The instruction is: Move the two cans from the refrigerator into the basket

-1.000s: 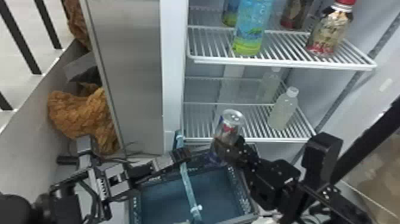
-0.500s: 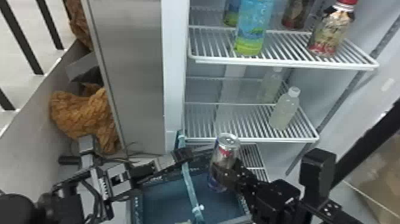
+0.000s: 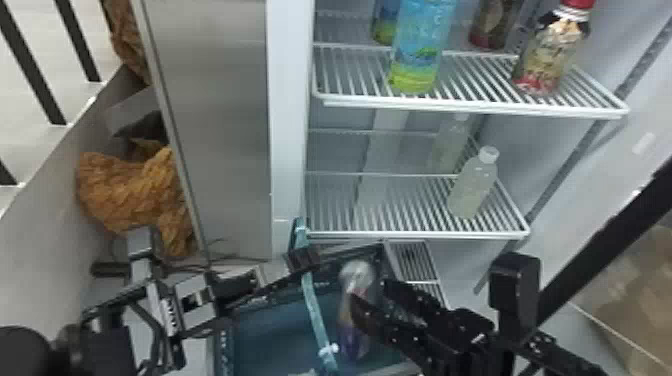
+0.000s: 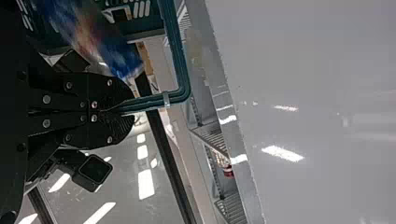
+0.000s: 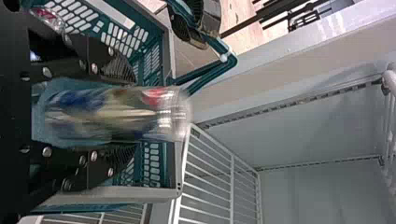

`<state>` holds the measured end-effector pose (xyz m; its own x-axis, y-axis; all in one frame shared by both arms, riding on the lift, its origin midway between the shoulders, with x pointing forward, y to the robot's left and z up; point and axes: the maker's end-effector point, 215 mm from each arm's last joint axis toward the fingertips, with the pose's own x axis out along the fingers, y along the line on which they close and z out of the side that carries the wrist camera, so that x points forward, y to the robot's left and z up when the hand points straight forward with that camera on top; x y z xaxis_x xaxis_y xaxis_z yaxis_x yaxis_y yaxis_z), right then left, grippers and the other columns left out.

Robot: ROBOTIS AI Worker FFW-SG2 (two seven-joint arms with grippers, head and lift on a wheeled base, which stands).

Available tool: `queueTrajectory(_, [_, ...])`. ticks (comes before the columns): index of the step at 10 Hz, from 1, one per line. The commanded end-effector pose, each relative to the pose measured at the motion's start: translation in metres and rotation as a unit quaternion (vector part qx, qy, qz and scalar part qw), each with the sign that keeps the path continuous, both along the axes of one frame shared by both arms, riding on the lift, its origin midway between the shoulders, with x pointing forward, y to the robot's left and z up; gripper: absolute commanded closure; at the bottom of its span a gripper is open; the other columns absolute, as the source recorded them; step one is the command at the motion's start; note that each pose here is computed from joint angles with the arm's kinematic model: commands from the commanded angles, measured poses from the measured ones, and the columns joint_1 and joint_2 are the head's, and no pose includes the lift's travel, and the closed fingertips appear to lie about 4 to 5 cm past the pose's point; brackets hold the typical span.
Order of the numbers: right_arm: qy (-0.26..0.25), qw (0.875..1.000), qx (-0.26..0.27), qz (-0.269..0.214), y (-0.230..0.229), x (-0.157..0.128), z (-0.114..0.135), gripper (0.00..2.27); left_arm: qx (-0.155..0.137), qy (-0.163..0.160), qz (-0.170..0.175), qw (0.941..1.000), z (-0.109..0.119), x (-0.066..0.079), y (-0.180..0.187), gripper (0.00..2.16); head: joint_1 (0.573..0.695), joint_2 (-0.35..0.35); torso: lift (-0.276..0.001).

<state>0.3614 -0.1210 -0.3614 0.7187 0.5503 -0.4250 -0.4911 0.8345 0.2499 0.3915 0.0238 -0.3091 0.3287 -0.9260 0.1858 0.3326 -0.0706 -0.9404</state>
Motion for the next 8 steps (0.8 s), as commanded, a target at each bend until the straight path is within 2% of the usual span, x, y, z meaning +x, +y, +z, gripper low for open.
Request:
queueTrajectory(1, [-0.012,1.000,-0.003,-0.010,-0.009,0.006,0.006,0.33,0.000,0.000,0.000,1.0000,0.000,0.000,0.000,1.21,0.695,-0.145,-0.219])
queueTrajectory(4, [-0.052,0.998,-0.003,-0.032,-0.028,0.016,0.026,0.33,0.000,0.001,-0.001,1.0000,-0.001,-0.001,-0.001,1.21,0.695,-0.169,-0.219])
queueTrajectory(6, [-0.098,0.994,-0.001,-0.051,-0.043,0.020,0.044,0.33,0.000,-0.001,-0.002,1.0000,0.001,-0.001,-0.002,1.21,0.695,-0.188,-0.219])
queueTrajectory(8, [-0.117,0.990,-0.010,-0.079,-0.067,0.011,0.053,0.33,0.001,0.001,-0.001,1.0000,-0.002,-0.001,-0.001,1.21,0.695,-0.208,-0.219])
